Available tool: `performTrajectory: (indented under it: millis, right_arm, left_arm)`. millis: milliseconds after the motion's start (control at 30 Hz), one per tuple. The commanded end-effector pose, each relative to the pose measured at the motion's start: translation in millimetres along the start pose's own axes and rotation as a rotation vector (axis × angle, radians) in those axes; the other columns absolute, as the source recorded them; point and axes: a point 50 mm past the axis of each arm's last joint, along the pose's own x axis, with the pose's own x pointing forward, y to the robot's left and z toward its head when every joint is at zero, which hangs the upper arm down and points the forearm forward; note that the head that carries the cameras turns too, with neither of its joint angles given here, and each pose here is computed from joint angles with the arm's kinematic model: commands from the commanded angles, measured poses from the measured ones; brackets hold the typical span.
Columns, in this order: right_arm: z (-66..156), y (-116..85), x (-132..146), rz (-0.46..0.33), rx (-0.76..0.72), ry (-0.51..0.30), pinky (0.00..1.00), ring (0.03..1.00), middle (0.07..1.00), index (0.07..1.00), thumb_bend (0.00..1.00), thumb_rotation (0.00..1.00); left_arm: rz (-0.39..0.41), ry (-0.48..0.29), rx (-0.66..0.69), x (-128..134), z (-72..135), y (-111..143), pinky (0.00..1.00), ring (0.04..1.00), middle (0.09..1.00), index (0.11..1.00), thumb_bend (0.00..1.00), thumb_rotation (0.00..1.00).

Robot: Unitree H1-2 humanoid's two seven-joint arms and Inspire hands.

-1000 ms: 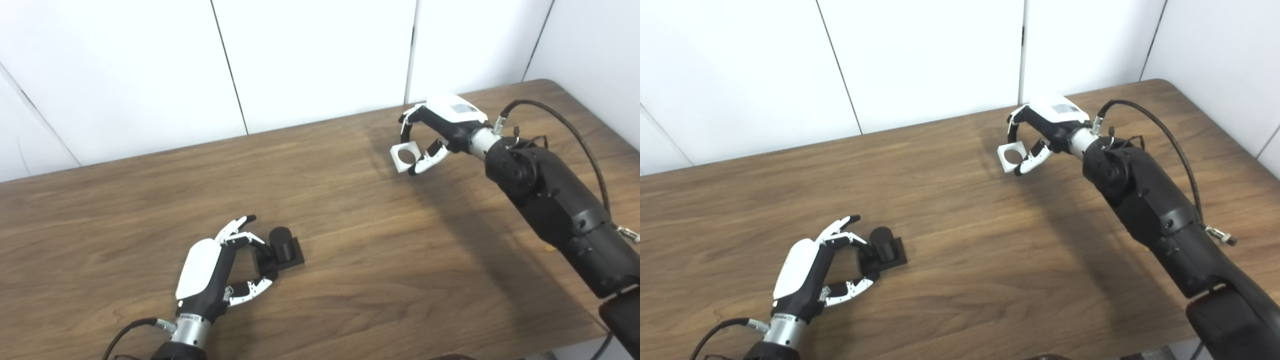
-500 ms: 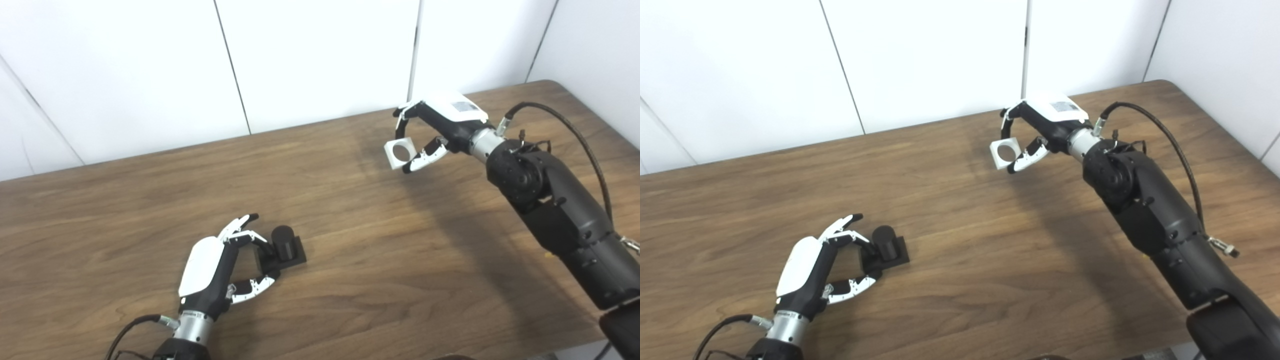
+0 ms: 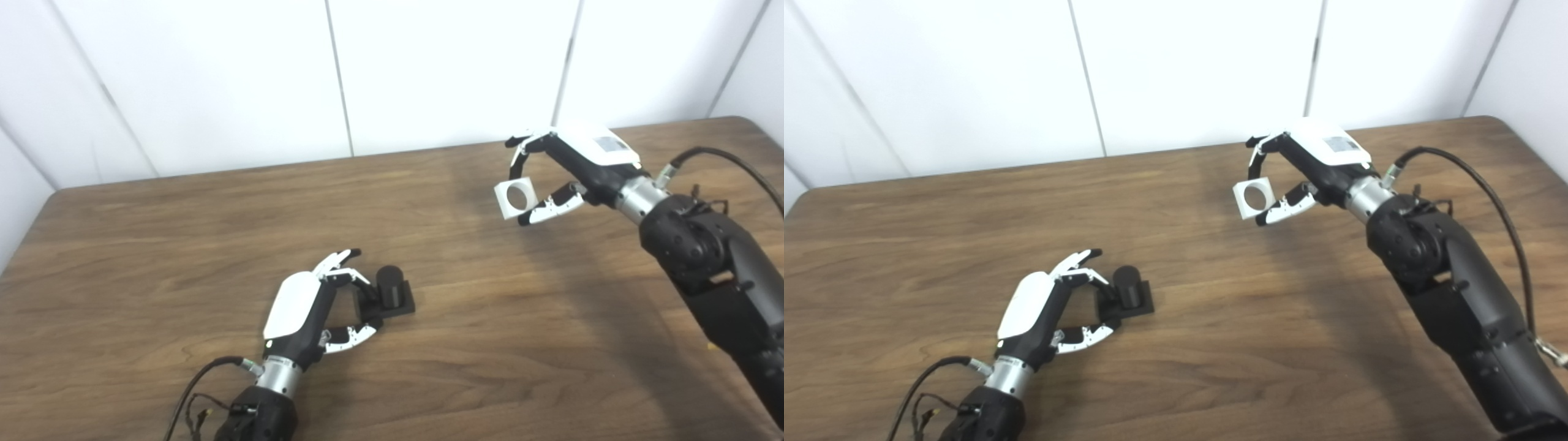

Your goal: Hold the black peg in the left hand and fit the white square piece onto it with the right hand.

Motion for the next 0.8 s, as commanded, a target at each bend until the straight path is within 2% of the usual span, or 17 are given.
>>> performTrajectory:
  millis: [0,433,633,700,767]
  right_arm:
    - [16.6,-22.2,5.6,-0.071,-0.025,-0.073,0.79,0.865,0.815,0.48,0.52,0.15]
    - [50.8,-13.6,3.3,-0.064,0.002,-0.166,0.81,0.868,0.814,0.481,0.52,0.15]
    - [65.9,-6.0,3.6,-0.045,0.022,-0.19,0.91,0.872,0.803,0.479,0.52,0.15]
    - [70.9,-3.6,3.1,-0.038,0.03,-0.196,0.9,0.877,0.803,0.479,0.52,0.15]
    - [76.8,-0.9,3.0,-0.029,0.037,-0.197,0.82,0.878,0.807,0.48,0.52,0.15]
  left_arm:
    - [0.013,-0.022,0.024,7.1,3.0,3.8,0.84,0.93,0.908,0.489,0.52,0.07]
    - [0.009,-0.017,0.02,8.3,3.8,2.1,0.85,0.933,0.91,0.489,0.52,0.07]
    - [0.012,-0.023,0.021,9.1,3.6,1.2,0.85,0.928,0.906,0.489,0.52,0.07]
    - [0.011,-0.026,0.02,9.3,3.5,0.9,0.85,0.929,0.907,0.489,0.52,0.07]
    - [0.01,-0.031,0.023,9.5,3.4,0.8,0.85,0.928,0.907,0.489,0.52,0.07]
